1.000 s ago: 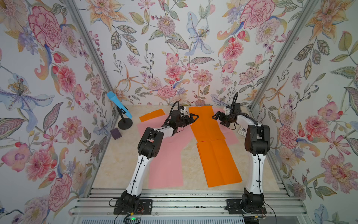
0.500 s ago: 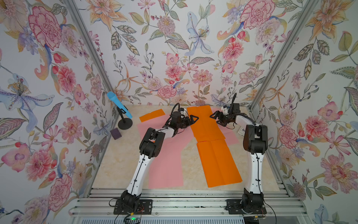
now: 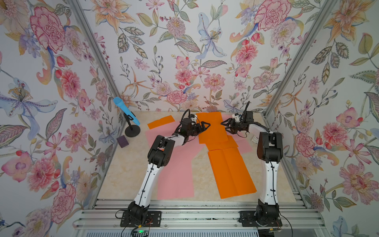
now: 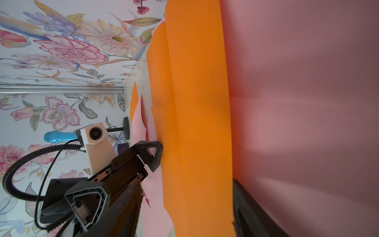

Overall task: Sort the scattered colored papers by color
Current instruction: Pick up the colored paper.

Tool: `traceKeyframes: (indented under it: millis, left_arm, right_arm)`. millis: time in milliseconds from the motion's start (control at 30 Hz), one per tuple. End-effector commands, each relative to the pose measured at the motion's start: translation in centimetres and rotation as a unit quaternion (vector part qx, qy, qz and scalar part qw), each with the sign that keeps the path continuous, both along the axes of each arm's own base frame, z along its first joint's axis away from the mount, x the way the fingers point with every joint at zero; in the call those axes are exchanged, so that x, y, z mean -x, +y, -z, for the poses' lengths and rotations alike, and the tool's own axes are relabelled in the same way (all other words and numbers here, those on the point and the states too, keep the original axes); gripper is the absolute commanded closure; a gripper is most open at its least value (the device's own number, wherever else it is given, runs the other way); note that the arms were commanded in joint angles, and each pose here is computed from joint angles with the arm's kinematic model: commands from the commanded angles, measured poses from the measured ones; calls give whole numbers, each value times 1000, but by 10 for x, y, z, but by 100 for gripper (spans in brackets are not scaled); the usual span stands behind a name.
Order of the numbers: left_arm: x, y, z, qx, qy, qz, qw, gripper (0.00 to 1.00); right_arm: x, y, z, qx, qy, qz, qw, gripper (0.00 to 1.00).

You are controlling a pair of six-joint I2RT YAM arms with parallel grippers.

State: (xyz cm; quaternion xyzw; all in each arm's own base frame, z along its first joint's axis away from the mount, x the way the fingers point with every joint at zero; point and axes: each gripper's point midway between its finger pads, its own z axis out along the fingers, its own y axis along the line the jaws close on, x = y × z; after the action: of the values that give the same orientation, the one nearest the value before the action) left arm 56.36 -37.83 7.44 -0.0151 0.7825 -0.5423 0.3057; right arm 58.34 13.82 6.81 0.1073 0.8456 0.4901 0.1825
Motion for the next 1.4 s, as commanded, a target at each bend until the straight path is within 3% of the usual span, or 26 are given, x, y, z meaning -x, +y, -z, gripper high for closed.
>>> traceKeyframes:
  millis: [0, 200, 367, 633, 833, 1167, 1367]
  left_arm:
    - [0, -8, 4, 9, -1, 3, 1000, 0]
    - [1, -10, 4, 10, -2, 5, 1000, 0]
    - [1, -11, 4, 11, -1, 6, 1000, 0]
    - [2, -10, -16, 10, -17, 11, 1000, 0]
    - [3, 10, -49, -35, -48, -4, 998, 0]
    - [33, 55, -68, -85, -64, -33, 994, 0]
    - [52, 70, -65, -89, -65, -35, 993, 0]
  right_arm:
    - [0, 6, -11, -34, -2, -9, 999, 39]
    - [8, 12, 9, 1, 16, -21, 1000, 58]
    - [17, 22, 21, 19, 28, -36, 999, 85]
    - [19, 19, 7, 53, 17, -35, 998, 95]
    - [26, 13, -14, 89, 2, -30, 996, 100]
    - [38, 31, -83, 128, -51, -42, 990, 100]
    - [71, 50, -125, 143, -71, -66, 985, 100]
